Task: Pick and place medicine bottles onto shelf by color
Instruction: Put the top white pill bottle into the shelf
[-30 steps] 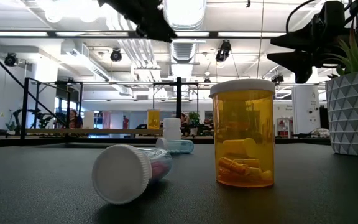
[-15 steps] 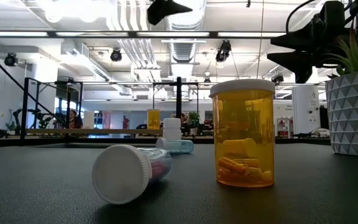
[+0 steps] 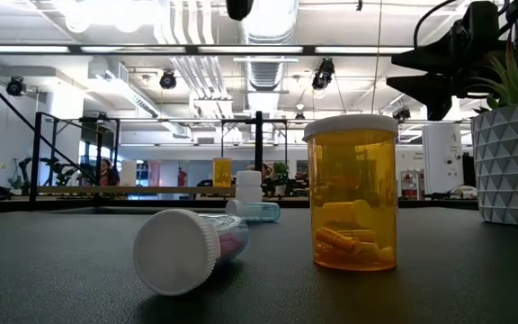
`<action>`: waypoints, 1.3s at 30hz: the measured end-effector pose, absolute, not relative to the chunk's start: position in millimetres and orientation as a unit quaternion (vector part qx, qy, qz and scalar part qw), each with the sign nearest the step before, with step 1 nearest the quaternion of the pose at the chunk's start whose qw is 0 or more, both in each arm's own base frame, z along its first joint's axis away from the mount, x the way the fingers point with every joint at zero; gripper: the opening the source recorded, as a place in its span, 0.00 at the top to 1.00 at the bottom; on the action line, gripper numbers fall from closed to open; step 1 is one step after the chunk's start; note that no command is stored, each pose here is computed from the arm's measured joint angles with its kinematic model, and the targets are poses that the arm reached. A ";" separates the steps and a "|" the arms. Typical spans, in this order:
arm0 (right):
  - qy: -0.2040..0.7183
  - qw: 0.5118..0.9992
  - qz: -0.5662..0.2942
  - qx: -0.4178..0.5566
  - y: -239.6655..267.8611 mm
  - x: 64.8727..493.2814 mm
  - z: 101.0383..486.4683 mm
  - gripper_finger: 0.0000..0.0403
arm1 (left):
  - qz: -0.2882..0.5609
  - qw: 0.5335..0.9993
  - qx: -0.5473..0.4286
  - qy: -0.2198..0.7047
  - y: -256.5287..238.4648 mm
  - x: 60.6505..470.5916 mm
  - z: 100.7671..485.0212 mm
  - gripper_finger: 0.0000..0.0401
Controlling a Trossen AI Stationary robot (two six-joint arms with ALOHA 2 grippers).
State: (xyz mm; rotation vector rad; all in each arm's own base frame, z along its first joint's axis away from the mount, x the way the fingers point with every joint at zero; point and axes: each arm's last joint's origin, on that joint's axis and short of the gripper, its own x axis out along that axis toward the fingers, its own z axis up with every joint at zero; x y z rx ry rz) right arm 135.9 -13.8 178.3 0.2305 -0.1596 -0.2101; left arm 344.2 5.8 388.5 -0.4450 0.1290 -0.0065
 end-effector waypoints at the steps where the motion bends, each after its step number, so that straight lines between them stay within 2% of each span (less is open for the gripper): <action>1: -0.079 0.985 -0.105 0.115 -13.8 136.0 178.3 0.44 | -0.009 0.974 -0.220 0.062 0.3 349.6 385.0 0.29; 9: -0.073 0.985 -0.106 0.114 -13.9 136.1 177.1 0.44 | -0.056 0.972 -0.211 0.085 -38.7 381.4 352.0 0.29; 15: -0.069 0.985 -0.106 0.114 -13.9 136.2 176.3 0.44 | -0.060 0.969 -0.208 0.120 -52.7 396.0 328.9 0.29; 29: -0.069 0.985 -0.106 0.114 -13.8 136.2 176.3 0.44 | 0.061 0.945 -0.191 0.257 -48.1 389.3 294.2 0.29; 39: -0.069 0.985 -0.106 0.114 -13.9 136.1 176.3 0.44 | 0.169 0.898 -0.263 0.310 -33.2 379.8 279.1 0.29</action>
